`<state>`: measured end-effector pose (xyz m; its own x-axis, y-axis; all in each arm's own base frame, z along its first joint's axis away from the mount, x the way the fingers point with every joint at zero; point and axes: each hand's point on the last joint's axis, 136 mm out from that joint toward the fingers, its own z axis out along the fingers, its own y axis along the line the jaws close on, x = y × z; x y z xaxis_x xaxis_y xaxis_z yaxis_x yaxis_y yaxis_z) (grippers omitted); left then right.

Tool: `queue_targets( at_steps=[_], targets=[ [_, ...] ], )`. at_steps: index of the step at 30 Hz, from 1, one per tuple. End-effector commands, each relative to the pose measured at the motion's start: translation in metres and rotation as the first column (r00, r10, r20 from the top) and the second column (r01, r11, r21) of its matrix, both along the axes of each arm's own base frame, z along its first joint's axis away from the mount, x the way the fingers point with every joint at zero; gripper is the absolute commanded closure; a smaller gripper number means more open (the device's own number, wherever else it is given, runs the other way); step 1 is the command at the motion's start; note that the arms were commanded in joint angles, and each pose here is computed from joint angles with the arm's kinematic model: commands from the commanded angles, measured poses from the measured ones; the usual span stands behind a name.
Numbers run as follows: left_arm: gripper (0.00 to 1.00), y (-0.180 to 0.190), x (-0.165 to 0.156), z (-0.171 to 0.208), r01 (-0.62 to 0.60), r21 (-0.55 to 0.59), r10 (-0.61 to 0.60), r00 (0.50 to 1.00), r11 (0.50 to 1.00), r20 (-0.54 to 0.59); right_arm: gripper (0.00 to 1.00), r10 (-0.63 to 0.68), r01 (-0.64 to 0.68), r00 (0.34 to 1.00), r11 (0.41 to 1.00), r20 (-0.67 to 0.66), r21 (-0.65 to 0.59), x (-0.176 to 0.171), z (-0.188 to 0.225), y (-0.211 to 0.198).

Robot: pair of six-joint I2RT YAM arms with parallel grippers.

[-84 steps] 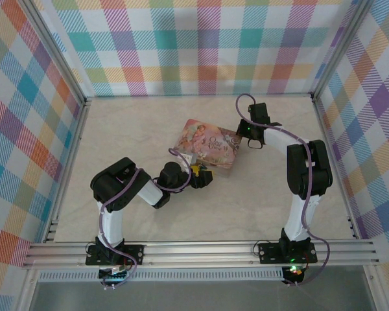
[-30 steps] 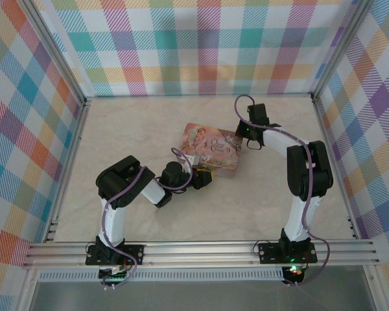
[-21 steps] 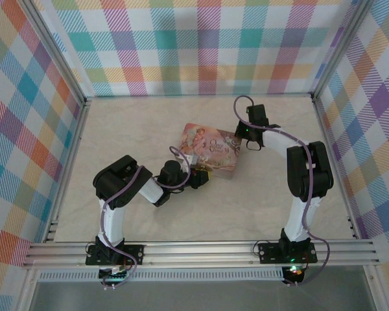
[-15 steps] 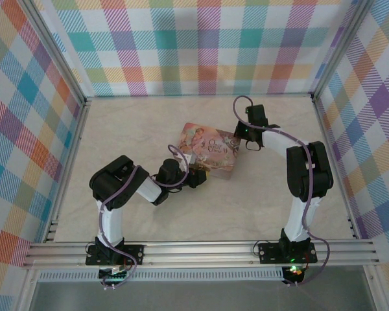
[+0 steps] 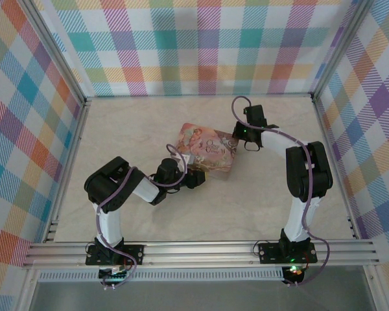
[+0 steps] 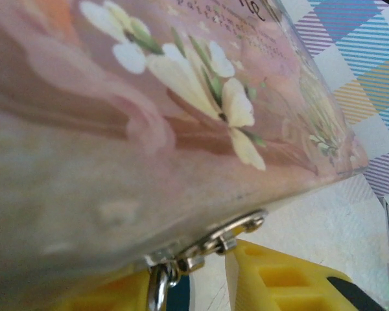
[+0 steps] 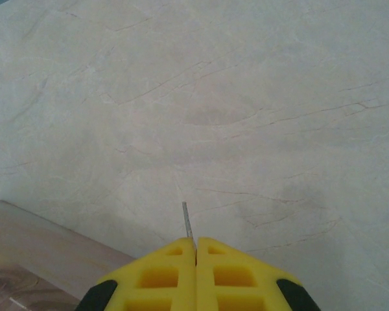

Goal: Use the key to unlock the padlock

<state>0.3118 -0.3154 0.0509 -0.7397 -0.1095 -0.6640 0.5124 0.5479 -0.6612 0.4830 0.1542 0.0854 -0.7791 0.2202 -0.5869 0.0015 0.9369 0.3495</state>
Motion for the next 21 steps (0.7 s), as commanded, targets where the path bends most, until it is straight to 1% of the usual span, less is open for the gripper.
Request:
queue_targets(
  at_steps=[1, 5, 7, 14, 19, 21],
  targets=[
    [0.66, 0.016, 0.005, 0.0, -0.049, 0.022, 0.049, 0.999, 0.999, 0.006, 1.0, 0.06, -0.059, 0.991, 0.998, -0.122, 0.015, -0.032, -0.021, 0.016],
    [0.64, 0.024, 0.004, 0.0, -0.063, 0.033, 0.063, 0.998, 0.997, 0.006, 1.0, 0.063, -0.061, 0.991, 0.998, -0.122, 0.02, -0.032, -0.021, 0.017],
    [0.67, 0.024, 0.002, 0.001, -0.059, 0.029, 0.059, 0.998, 0.998, 0.012, 1.0, 0.063, -0.061, 0.991, 0.998, -0.121, 0.021, -0.031, -0.021, 0.017],
    [0.7, 0.023, 0.009, 0.009, -0.06, 0.012, 0.059, 0.998, 0.998, 0.022, 1.0, 0.068, -0.065, 0.989, 0.998, -0.128, 0.024, -0.033, -0.024, 0.02],
    [0.7, 0.029, 0.01, 0.014, -0.071, 0.001, 0.071, 0.997, 0.998, 0.02, 1.0, 0.072, -0.069, 0.989, 0.997, -0.131, 0.023, -0.034, -0.027, 0.021],
    [0.73, 0.03, 0.008, 0.018, -0.063, -0.008, 0.063, 0.998, 0.998, 0.027, 1.0, 0.071, -0.069, 0.988, 0.997, -0.135, 0.024, -0.034, -0.028, 0.021]
  ],
)
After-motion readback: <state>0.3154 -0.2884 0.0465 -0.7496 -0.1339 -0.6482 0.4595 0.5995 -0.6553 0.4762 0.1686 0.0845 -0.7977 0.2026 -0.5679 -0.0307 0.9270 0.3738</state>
